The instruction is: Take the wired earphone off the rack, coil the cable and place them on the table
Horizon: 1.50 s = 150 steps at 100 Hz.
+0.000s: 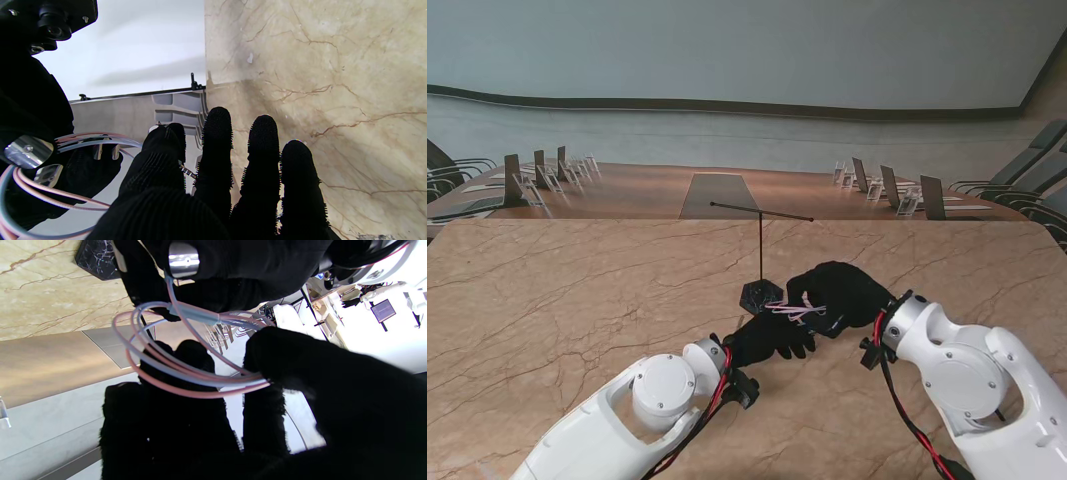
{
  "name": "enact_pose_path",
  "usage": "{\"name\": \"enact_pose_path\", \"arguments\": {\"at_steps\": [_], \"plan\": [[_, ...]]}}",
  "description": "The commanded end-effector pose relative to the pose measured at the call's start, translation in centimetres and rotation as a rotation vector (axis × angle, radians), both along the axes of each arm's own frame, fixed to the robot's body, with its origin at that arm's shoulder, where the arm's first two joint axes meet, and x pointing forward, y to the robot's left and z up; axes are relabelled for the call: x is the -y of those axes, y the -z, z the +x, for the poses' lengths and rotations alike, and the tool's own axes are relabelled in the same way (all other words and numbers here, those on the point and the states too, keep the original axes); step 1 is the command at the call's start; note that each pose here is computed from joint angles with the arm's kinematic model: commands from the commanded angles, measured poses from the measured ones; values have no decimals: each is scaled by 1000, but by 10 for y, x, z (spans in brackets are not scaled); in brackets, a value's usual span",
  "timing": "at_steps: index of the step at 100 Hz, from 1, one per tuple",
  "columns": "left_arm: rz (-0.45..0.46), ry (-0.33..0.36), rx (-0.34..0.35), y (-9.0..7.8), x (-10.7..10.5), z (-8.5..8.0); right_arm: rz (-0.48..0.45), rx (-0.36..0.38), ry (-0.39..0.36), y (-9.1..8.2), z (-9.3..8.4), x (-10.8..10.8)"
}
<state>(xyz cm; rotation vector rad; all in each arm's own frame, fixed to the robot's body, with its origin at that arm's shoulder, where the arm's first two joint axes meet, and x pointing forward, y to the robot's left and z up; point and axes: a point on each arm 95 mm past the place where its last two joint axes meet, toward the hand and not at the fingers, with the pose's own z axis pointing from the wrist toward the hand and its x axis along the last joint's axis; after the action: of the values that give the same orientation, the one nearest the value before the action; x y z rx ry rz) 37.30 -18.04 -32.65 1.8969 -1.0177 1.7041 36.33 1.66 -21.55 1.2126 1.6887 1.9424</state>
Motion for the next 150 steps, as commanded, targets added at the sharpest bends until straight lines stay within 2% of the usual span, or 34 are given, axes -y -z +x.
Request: {"name": "enact_pose_path", "arguments": {"at_steps": [1, 19, 30, 54, 76, 150], "plan": [[-10, 1, 7, -3, 4, -2, 1, -8, -5, 3, -3, -2], [-15, -29, 31, -4, 7, -1, 0, -10, -7, 3, -3, -2], [2, -22, 46, -4, 6, -1, -1, -7, -10, 2, -3, -1], [14, 8, 28, -3, 4, -1, 2, 18, -14, -2, -1, 0], [20, 6, 15, 1, 3, -2, 4, 65, 5, -8, 3, 5], [23, -15, 10, 7, -2, -2, -9, 97, 23, -12, 9, 8]]}}
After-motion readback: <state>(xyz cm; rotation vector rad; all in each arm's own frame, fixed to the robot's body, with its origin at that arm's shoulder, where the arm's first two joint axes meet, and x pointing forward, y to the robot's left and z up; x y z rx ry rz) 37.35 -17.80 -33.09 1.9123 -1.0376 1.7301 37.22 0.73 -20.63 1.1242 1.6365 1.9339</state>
